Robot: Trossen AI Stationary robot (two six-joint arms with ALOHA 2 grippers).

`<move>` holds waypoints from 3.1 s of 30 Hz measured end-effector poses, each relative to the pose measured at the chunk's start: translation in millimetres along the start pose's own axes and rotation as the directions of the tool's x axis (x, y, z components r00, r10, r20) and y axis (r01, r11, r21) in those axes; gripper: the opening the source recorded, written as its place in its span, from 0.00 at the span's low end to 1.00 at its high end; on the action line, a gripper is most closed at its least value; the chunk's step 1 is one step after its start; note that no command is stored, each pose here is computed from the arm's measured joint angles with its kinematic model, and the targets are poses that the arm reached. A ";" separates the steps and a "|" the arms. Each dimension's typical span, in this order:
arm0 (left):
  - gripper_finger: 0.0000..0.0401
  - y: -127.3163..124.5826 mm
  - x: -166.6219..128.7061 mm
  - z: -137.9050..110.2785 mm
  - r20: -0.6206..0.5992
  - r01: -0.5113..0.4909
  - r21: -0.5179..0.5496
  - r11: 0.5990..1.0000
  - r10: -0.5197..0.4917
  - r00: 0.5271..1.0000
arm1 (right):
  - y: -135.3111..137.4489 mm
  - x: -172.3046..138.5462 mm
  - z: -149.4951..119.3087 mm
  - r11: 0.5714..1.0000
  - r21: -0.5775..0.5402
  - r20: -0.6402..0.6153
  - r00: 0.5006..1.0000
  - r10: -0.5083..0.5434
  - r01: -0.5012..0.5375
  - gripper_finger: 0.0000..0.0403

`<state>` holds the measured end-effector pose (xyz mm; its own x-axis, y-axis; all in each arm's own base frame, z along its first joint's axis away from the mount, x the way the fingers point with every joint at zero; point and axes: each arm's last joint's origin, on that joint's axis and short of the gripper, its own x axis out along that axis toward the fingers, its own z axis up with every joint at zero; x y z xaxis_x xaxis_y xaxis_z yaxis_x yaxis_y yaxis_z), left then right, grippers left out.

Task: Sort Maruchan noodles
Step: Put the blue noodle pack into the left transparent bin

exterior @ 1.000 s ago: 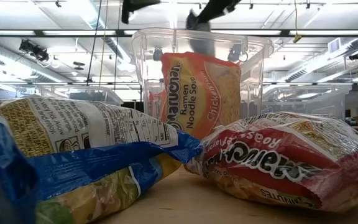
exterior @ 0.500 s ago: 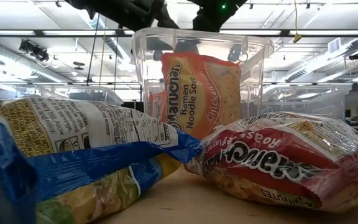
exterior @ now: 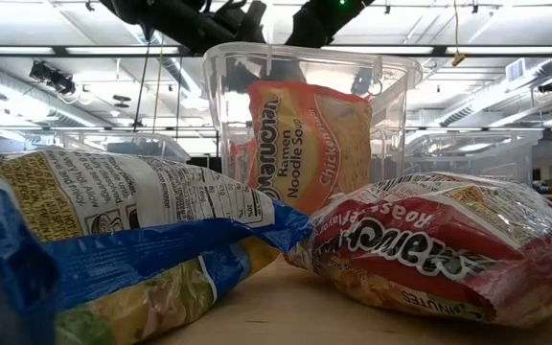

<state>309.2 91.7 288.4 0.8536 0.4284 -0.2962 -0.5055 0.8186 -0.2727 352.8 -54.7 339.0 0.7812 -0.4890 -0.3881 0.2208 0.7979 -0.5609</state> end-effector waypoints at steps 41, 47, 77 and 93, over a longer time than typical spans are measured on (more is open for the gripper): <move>0.11 99.5 -148.7 -2.3 -0.597 0.009 0.604 0.797 0.446 0.667 | -58.0 -108.4 15.3 0.934 0.347 0.173 0.974 -0.148 0.080 0.65; 0.11 122.5 -113.7 -34.9 -0.571 0.035 0.672 0.739 0.487 0.661 | -48.1 -109.5 13.8 0.900 0.437 0.159 0.985 -0.063 -0.013 0.65; 0.35 206.3 -99.0 -37.1 -0.726 -0.230 0.409 0.883 0.467 0.505 | -32.9 -111.3 4.3 0.845 0.527 0.063 0.996 0.068 -0.091 0.65; 0.36 188.9 -98.5 18.4 -0.697 -0.294 0.388 0.873 0.487 0.526 | -32.8 -111.2 4.1 0.859 0.505 0.061 0.996 0.069 -0.090 0.65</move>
<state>131.9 211.1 282.9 0.1153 0.3577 -0.9267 -0.6437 0.7374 0.2045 261.1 -25.1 403.6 0.8287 -0.4106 -0.3803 0.4139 0.9070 -0.0774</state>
